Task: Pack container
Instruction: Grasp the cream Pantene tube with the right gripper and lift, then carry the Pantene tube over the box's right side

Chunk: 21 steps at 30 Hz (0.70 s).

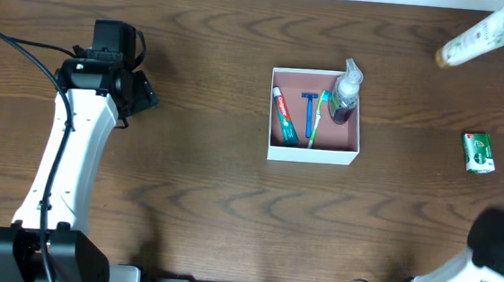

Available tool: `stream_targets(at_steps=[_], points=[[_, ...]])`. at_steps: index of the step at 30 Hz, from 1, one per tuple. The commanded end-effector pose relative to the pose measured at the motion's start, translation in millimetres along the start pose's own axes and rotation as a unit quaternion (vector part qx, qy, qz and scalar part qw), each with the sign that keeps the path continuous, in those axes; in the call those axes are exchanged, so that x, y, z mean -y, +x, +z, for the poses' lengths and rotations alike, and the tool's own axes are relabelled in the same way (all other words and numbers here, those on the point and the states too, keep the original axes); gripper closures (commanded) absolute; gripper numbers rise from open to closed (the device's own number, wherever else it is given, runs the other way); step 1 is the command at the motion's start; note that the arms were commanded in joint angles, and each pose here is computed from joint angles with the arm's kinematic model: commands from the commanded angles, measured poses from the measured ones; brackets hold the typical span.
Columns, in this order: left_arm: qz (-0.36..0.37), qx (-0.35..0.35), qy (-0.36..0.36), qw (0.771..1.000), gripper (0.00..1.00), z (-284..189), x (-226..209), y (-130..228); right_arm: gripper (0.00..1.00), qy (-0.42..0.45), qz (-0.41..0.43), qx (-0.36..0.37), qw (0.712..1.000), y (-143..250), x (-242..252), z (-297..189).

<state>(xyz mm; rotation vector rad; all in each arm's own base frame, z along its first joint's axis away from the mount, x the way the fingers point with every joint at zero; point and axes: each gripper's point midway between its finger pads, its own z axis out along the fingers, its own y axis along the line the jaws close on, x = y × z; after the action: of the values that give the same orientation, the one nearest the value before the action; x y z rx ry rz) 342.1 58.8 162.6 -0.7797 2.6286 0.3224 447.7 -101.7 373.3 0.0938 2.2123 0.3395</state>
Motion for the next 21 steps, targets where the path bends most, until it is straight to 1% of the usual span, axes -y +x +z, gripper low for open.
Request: stream_targets(at_steps=[1, 4, 8, 13, 17, 21], points=[[-0.001, -0.003, -0.009, 1.000, 0.02, 3.1, -3.8, 1.6, 0.99, -0.015, -0.025, 0.079, 0.996, -23.5, -63.0, -83.7], [-0.001, -0.003, -0.009, 1.000, 0.02, 3.1, -3.8, 1.6, 0.99, -0.017, -0.036, 0.082, 0.996, -11.0, -91.0, -114.7], [-0.001, -0.003, -0.009, 1.000, 0.02, 3.1, -3.8, 1.6, 0.99, -0.042, -0.042, 0.051, 0.997, 15.1, -121.5, -129.2], [-0.001, -0.003, -0.010, 1.000, 0.02, 3.1, -3.9, 1.7, 0.99, -0.055, -0.051, -0.022, 0.997, 49.4, -139.9, -116.1], [-0.001, -0.003, -0.009, 1.000, 0.02, 3.1, -3.8, 1.6, 0.99, -0.055, -0.061, -0.072, 0.994, 68.4, -148.2, -94.9], [-0.001, -0.003, -0.010, 1.000, 0.02, 3.1, -3.9, 1.7, 0.99, -0.080, -0.079, -0.118, 0.987, 88.1, -165.6, -70.0]])
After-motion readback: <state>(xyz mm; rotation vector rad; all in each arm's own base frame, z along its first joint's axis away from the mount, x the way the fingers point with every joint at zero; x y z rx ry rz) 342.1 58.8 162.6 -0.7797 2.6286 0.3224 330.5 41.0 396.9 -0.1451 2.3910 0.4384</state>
